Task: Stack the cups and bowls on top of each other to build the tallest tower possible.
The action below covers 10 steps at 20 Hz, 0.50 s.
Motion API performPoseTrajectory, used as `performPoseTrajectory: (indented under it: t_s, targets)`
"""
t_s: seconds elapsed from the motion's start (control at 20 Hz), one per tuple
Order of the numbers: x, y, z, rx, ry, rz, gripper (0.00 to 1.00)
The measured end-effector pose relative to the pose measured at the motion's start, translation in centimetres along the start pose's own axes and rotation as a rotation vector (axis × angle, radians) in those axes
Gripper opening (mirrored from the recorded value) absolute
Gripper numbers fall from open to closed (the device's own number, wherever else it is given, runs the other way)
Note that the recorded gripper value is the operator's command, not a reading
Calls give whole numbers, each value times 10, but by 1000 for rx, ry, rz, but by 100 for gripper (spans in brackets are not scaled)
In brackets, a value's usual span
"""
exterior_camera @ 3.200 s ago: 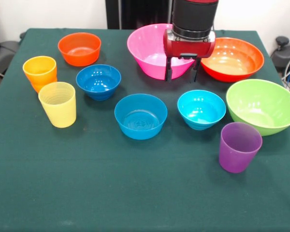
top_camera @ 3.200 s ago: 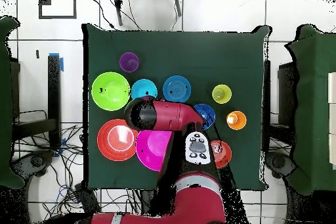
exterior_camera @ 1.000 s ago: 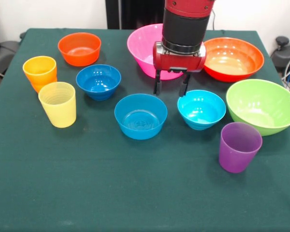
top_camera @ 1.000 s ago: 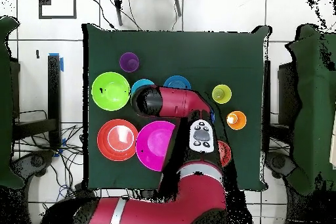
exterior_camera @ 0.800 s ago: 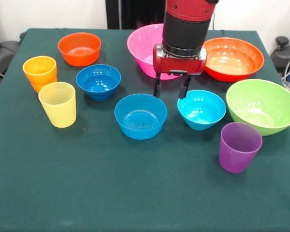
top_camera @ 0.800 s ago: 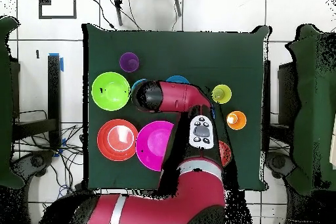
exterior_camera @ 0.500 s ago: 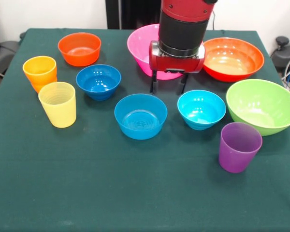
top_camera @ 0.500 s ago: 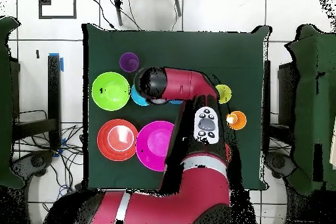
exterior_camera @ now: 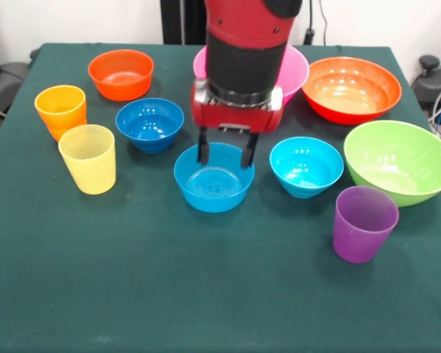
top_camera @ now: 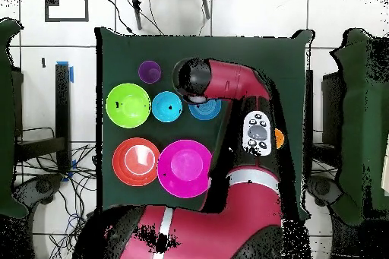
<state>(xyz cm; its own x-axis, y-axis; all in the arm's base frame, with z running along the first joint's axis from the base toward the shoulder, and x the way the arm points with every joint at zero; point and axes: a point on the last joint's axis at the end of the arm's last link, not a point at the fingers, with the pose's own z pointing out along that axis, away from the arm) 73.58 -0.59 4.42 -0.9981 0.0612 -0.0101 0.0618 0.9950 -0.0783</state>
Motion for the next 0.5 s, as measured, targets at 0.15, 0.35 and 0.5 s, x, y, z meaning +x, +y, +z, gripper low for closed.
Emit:
performPoseTrajectory:
  t_s: [0.15, 0.35, 0.5]
  targets:
    - [-13, -4, 8, 3, -18, 3, 100]
    - [-27, -2, 24, 3, -34, 0, 100]
    - [-29, 5, 36, 3, -32, -11, 100]
